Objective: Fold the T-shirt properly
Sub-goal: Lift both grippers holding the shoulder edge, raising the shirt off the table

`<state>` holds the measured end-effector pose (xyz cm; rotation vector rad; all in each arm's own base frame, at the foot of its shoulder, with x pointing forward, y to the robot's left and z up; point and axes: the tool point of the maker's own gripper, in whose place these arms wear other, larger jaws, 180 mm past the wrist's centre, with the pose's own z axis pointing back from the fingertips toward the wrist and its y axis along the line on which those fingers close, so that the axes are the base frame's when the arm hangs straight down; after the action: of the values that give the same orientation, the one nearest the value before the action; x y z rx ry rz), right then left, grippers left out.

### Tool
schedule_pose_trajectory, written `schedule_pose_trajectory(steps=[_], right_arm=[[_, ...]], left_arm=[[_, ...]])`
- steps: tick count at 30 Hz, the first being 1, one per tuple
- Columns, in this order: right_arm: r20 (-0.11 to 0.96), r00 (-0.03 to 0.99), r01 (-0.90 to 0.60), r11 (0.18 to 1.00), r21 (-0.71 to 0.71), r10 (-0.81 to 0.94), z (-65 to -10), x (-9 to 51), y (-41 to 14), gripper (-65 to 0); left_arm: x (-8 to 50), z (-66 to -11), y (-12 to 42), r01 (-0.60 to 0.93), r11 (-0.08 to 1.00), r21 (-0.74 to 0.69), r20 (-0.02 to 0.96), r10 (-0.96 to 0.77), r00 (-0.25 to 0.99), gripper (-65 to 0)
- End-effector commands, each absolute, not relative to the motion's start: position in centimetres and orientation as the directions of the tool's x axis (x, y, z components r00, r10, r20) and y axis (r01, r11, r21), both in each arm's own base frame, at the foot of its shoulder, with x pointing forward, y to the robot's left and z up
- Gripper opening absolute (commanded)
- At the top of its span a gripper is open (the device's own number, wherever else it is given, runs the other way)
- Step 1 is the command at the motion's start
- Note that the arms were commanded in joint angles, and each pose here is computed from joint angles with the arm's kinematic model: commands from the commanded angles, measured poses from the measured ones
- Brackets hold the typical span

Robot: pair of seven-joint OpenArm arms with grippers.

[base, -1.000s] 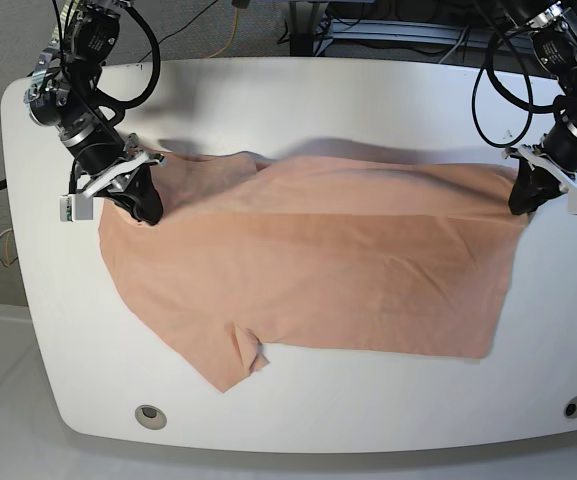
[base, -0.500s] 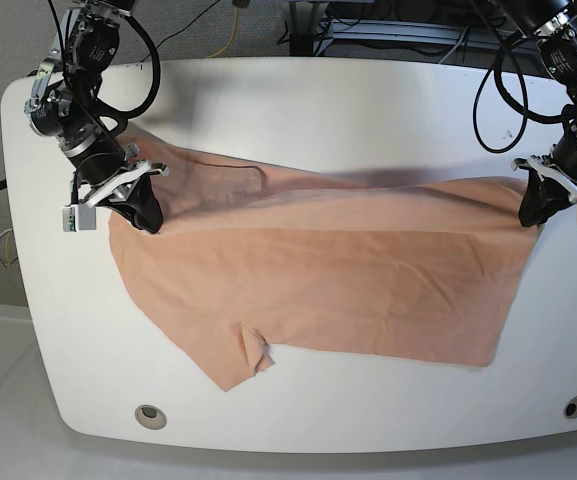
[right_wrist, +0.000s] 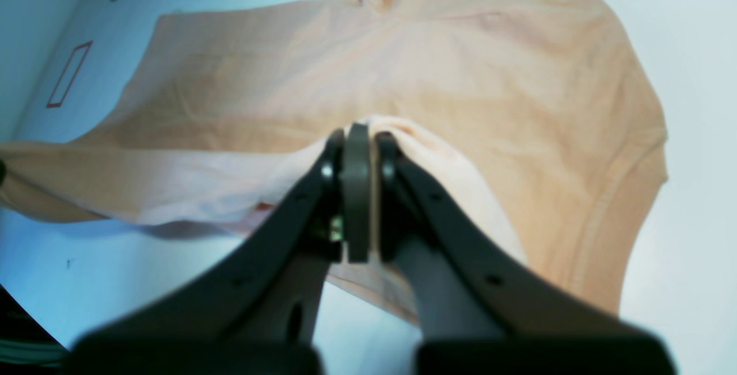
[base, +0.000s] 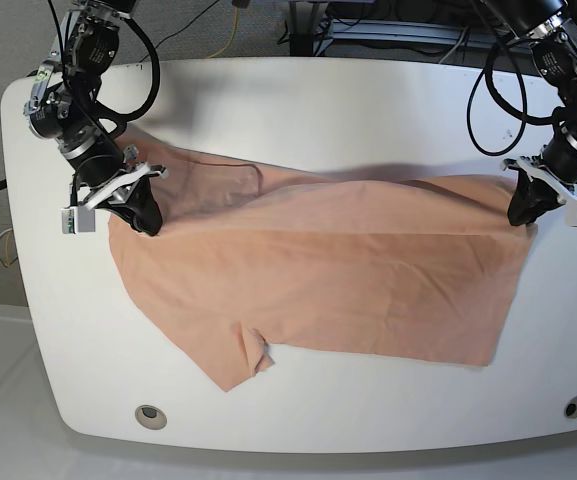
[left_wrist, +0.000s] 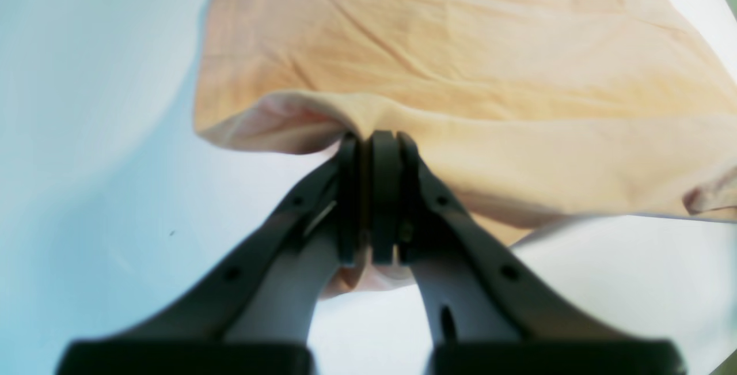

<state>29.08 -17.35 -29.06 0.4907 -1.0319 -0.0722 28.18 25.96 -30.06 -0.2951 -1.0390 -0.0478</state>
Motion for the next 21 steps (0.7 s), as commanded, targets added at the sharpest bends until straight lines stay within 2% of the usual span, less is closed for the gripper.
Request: schedule_pose_trajectory(steps=[1, 15, 21], right_arm=[[0.832, 0.472, -0.189, 0.889, 0.417, -0.290, -27.6, 29.8, -17.5, -65.0], [0.818, 0.486, -0.172, 0.884, 0.436, -0.308, -28.4, 30.1, -17.8, -65.0], [0.815, 0.489, -0.170, 0.883, 0.438, -0.310, -28.6, 30.1, -17.9, -65.0]], left_arm=[[28.9, -28.3, 26.3, 0.193, 0.961, -0.198, 0.887, 0.092, 0.452, -63.3], [30.8, -28.7, 26.2, 0.194, 0.971, -0.143, 0.881, 0.036, 0.471, -63.3], [31.8, -29.5, 26.5, 0.167, 0.970, -0.176, 0.880, 0.079, 0.468, -63.3]])
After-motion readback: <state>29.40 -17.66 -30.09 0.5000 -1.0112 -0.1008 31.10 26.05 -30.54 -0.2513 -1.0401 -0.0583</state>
